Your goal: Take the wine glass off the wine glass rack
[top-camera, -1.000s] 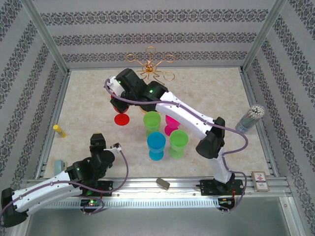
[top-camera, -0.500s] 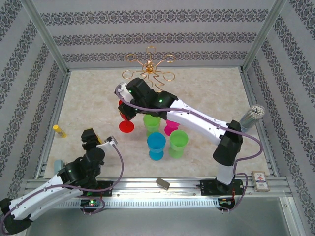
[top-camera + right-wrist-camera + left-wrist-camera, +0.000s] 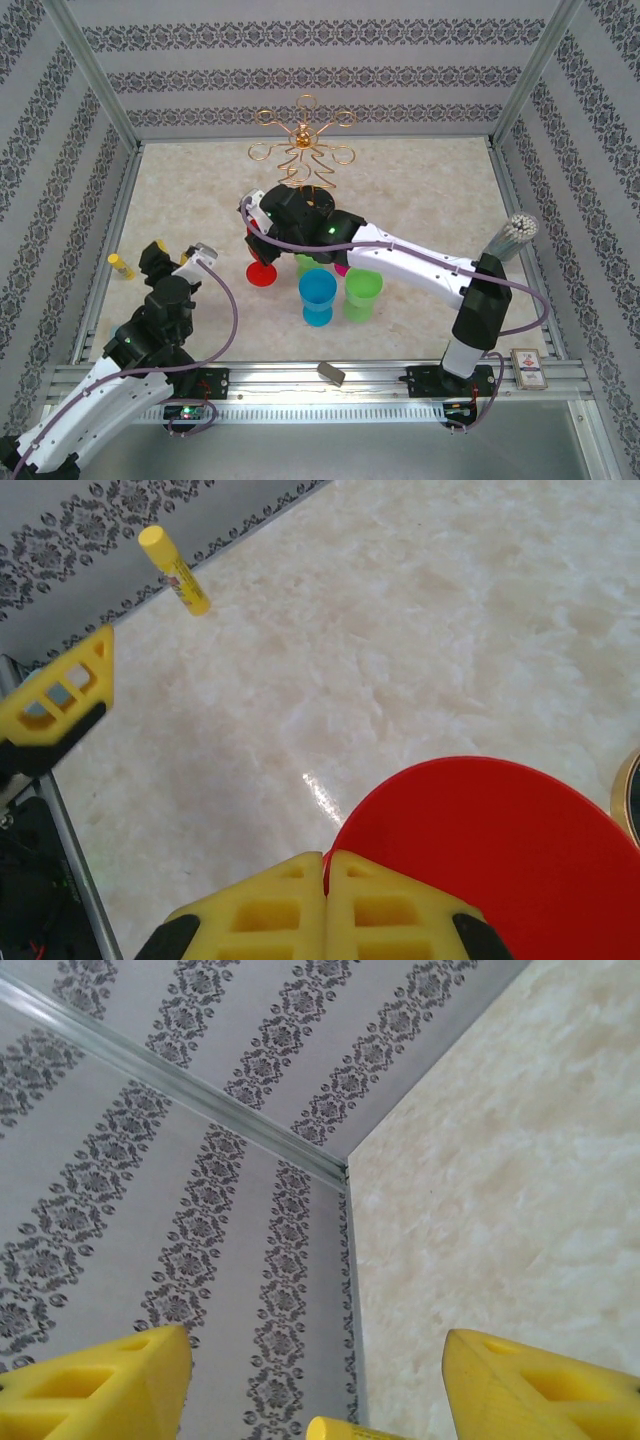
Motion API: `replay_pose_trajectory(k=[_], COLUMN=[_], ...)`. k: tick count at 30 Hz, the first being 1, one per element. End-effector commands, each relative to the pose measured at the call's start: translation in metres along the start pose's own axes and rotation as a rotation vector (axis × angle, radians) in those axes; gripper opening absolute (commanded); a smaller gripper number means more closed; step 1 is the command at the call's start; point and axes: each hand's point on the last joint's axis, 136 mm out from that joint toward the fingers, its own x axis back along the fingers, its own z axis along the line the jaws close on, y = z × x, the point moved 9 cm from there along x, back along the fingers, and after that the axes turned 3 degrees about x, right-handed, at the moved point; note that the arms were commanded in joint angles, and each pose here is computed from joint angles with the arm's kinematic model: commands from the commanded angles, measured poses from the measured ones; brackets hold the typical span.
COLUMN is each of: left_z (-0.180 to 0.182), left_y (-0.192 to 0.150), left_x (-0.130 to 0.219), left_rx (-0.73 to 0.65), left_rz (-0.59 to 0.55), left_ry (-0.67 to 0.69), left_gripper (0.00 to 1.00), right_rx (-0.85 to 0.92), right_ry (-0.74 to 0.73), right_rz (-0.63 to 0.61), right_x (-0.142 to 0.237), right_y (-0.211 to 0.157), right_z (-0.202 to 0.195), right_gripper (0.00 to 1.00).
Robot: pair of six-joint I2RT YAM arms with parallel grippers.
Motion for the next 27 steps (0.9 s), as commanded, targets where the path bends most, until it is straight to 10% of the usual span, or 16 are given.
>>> replay_pose_trajectory(k=[1, 27], left_z=[0.012, 0.042], left_y=[0.008, 0.021], left_x=[0.001, -0.012], left_rx=[0.204, 0.565], left_rz=[-0.032, 0.000], left_ry=[-0.012, 0.030], left_gripper=[0.69, 0.71], right_rx=[0.007, 0.021], right_ry=[-0.047, -0.137], right_rz=[-0.071, -0.021], right_x=[0.015, 0.000], right_y=[0.004, -0.053], right_z=[0.010, 0.045], right_gripper=[0.00, 0.00])
